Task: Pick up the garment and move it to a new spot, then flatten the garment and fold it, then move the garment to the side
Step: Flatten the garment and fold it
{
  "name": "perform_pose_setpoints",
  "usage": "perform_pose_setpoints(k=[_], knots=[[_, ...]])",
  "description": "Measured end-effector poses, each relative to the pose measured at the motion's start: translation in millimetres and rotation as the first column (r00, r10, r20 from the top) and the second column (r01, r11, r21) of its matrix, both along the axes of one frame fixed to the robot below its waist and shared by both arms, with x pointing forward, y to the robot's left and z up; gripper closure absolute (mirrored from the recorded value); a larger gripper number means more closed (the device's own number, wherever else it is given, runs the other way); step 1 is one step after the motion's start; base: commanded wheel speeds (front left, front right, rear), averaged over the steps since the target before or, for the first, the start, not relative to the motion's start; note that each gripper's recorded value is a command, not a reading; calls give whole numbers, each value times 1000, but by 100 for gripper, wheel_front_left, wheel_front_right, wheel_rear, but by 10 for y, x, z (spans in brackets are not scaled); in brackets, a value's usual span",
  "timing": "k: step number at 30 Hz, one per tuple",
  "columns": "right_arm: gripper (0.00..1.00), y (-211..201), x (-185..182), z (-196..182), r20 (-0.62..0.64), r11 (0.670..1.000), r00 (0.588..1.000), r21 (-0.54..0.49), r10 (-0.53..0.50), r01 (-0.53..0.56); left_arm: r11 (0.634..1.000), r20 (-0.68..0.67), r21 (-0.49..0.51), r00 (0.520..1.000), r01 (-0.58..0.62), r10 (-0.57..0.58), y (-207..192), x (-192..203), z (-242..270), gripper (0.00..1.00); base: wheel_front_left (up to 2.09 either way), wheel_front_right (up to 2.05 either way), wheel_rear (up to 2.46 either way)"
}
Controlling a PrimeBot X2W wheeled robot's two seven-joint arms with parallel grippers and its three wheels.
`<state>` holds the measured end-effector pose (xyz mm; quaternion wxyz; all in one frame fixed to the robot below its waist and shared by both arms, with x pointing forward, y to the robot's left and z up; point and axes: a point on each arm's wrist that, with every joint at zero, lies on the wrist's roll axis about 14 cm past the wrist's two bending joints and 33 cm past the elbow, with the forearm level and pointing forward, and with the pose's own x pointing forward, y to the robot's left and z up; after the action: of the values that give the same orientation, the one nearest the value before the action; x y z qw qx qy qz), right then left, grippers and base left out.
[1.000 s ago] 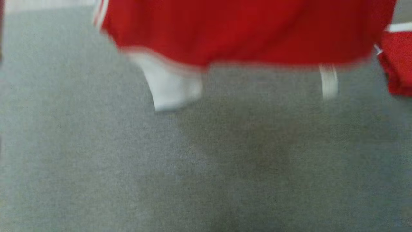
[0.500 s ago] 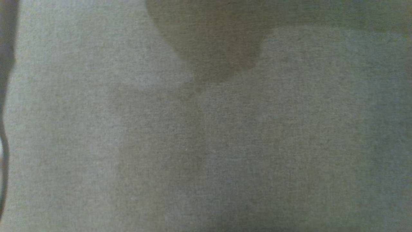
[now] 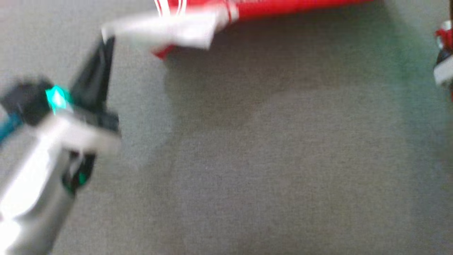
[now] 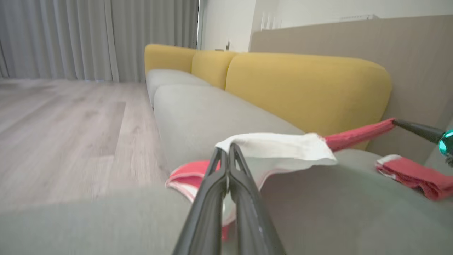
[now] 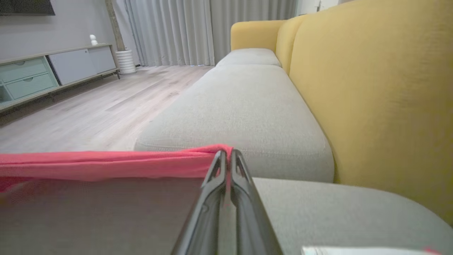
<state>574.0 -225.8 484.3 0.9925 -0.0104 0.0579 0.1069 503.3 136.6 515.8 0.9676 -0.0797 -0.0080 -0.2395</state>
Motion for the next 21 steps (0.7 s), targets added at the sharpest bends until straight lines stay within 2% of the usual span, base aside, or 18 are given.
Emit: perform_pose_setpoints(k=[4,10,16,21], knots=[[100,-139,-405,-31,-8,999,1000,15,-29,29,1000,-113,-11,993,-20,19,26,-545,-324,100,0,0,0],[100,-235,-1107,-268,-64,998,996,16,-60,61,997,-210,-46,976,-66,55,-14,-1194,-508,100,0,0,0],[100,-327,-1615,-372,-91,995,991,25,-98,101,992,-291,-83,954,-93,65,-90,-1708,-644,100,0,0,0],[100,-335,-1877,-398,-94,992,989,42,-116,121,987,-329,-118,942,-110,66,-138,-1945,-676,100,0,0,0]])
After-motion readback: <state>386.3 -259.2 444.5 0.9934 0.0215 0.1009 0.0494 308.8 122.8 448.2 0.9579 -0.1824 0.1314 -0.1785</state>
